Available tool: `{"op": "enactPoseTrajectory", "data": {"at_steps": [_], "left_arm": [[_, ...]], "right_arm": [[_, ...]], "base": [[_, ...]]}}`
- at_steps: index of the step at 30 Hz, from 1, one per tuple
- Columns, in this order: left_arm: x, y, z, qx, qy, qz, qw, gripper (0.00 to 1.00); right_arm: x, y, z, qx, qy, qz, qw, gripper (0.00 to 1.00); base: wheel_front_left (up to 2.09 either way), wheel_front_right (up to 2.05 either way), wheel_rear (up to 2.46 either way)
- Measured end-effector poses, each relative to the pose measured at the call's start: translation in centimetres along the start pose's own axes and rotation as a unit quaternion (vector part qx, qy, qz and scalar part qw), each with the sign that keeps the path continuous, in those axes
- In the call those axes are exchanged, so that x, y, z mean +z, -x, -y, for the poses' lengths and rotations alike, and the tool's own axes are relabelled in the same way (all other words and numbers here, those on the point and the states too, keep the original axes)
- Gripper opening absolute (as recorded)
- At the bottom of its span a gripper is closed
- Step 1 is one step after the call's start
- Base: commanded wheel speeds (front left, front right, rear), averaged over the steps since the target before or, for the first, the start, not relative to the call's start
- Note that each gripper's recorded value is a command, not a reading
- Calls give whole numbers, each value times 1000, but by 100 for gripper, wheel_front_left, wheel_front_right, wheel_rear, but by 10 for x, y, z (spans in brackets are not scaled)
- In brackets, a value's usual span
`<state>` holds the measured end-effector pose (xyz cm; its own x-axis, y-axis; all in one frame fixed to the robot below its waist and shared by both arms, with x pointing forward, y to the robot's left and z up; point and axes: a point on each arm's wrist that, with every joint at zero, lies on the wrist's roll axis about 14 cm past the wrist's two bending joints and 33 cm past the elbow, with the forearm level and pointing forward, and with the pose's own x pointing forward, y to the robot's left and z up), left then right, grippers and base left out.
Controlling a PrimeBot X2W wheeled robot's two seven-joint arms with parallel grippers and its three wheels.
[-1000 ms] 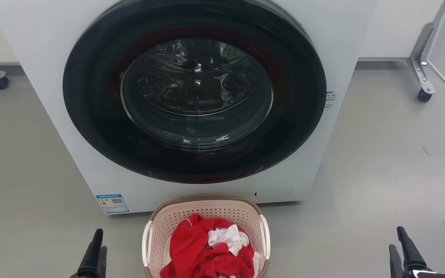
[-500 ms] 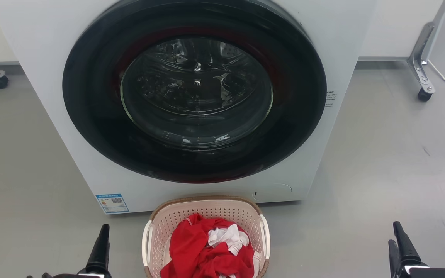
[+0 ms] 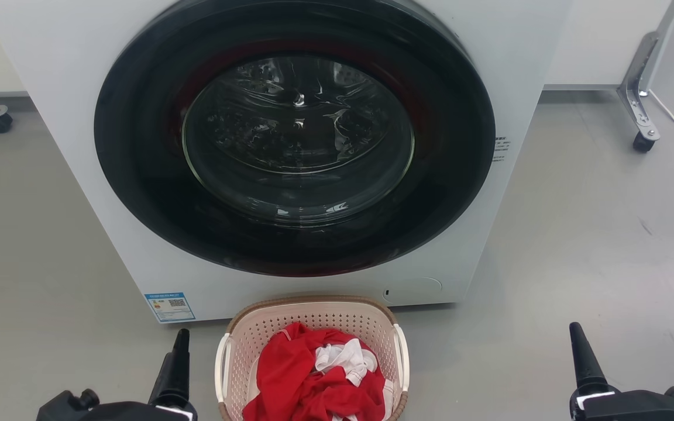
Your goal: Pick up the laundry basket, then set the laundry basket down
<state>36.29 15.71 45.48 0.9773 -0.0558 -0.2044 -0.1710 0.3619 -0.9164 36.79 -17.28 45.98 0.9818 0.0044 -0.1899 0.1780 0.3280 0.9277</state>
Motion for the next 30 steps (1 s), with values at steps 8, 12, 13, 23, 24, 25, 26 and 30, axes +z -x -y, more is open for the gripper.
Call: {"op": "enactPoseTrajectory", "data": {"at_steps": [8, 12, 13, 23, 24, 25, 26, 30], "left_arm": [[-5, 0, 6, -8, -101, -4, 995, 100], [-5, 0, 11, -15, -151, -1, 988, 100], [-6, 0, 12, -17, -160, 0, 987, 100], [-12, 2, 26, -39, -277, 9, 960, 100], [-11, 2, 27, -41, -284, 13, 958, 100], [-11, 2, 28, -41, -292, 15, 956, 100], [-11, 2, 29, -43, -302, 17, 952, 100], [-11, 3, 34, -51, -332, 26, 941, 100]], "right_arm": [[-8, 0, -10, 14, 100, -6, 995, 100], [-14, 0, -14, 21, 153, -13, 988, 100], [-14, 0, -14, 21, 163, -12, 986, 100], [-23, 1, -30, 47, 264, -5, 963, 100], [-24, 1, -31, 50, 273, -4, 961, 100], [-24, 2, -32, 52, 282, -3, 958, 100], [-25, 2, -33, 53, 289, -1, 956, 100], [-26, 2, -40, 65, 320, 7, 945, 100]], "base": [[0, 0, 0], [0, 0, 0], [0, 0, 0], [0, 0, 0], [0, 0, 0], [0, 0, 0], [0, 0, 0], [0, 0, 0]]}}
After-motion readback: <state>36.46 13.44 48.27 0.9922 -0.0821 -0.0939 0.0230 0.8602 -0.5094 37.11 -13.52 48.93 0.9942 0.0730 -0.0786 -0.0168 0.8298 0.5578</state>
